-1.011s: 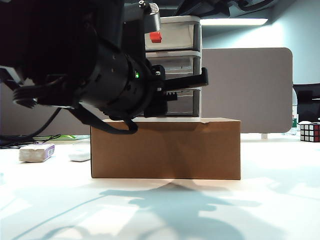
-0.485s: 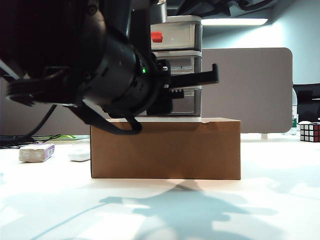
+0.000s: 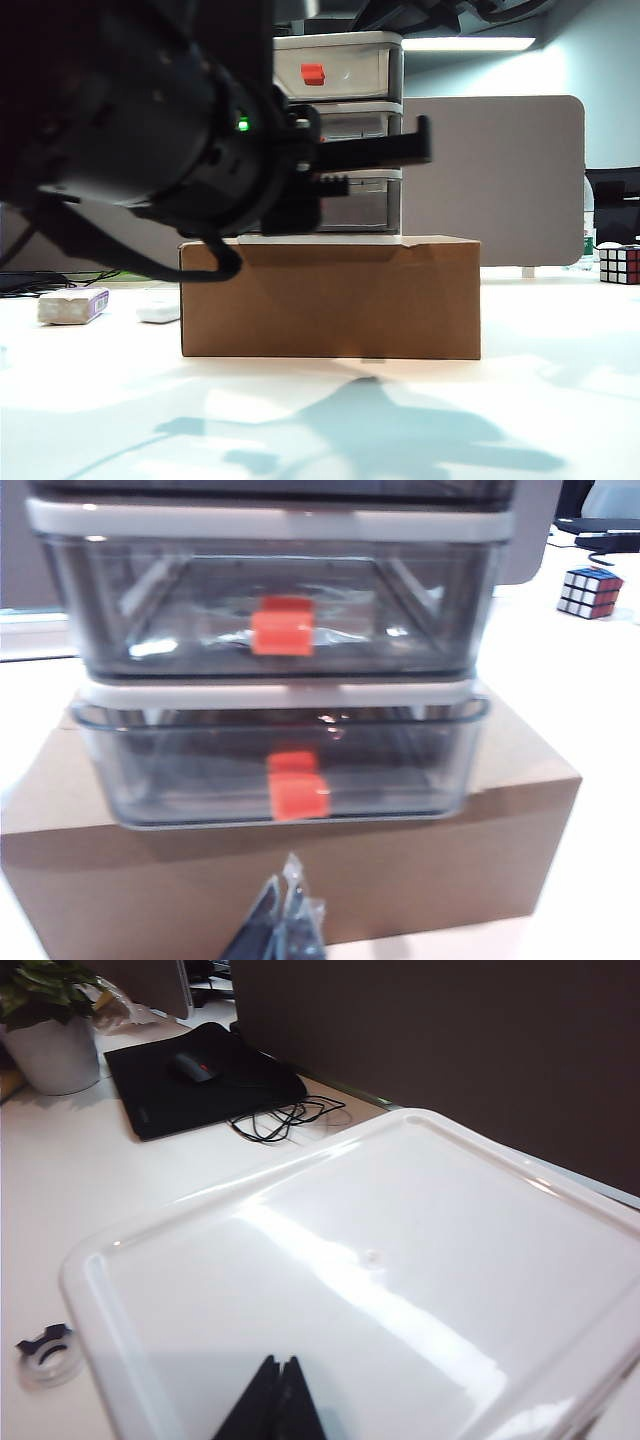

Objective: Open the third layer of the drawer on the table, pick up the transparent tape on the table and put it in, and finally close the drawer.

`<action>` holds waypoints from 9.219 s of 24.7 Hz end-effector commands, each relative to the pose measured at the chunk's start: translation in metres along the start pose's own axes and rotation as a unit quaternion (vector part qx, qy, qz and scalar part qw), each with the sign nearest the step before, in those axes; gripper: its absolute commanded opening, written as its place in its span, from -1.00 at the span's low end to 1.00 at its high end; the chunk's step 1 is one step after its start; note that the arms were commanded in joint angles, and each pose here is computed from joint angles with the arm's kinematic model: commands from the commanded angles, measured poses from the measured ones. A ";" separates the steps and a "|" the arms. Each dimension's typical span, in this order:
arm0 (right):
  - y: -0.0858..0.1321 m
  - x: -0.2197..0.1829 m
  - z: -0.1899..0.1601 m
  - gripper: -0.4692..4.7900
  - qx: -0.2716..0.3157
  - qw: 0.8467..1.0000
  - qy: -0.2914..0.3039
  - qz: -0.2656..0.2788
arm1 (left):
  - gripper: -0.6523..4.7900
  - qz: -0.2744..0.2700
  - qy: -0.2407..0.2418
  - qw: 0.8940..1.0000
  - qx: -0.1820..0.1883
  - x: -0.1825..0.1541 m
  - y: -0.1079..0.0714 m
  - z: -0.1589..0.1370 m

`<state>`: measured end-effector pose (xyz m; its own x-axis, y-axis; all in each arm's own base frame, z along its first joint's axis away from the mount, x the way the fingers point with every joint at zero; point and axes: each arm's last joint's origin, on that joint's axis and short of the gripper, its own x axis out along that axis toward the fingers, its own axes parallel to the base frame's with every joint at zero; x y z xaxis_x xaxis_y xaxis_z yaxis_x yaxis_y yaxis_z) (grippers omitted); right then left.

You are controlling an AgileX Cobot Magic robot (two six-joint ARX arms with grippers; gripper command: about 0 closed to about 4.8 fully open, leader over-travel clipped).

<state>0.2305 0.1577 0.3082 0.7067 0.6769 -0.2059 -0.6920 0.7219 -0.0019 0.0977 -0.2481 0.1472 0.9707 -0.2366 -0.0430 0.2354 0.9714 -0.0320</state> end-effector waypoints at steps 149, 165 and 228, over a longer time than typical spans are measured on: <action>0.008 0.005 -0.022 -0.84 -0.022 0.993 0.092 0.077 | 0.53 -0.055 -0.004 0.997 0.056 -0.067 0.015 0.039; 0.017 -0.051 0.003 -0.84 -0.014 0.993 0.067 0.092 | 0.24 -0.172 0.186 0.967 -0.020 -0.013 0.216 0.069; 0.016 -0.052 -0.025 -0.84 -0.017 0.988 0.131 0.079 | 0.83 -0.168 0.331 0.922 0.113 0.036 0.293 -0.022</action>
<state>0.1795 0.1306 0.2920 0.5243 0.7138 -0.4643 -0.7962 0.6043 0.0299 0.2043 0.0274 0.1189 0.6394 -0.4323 -0.6358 0.6018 0.7961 0.0639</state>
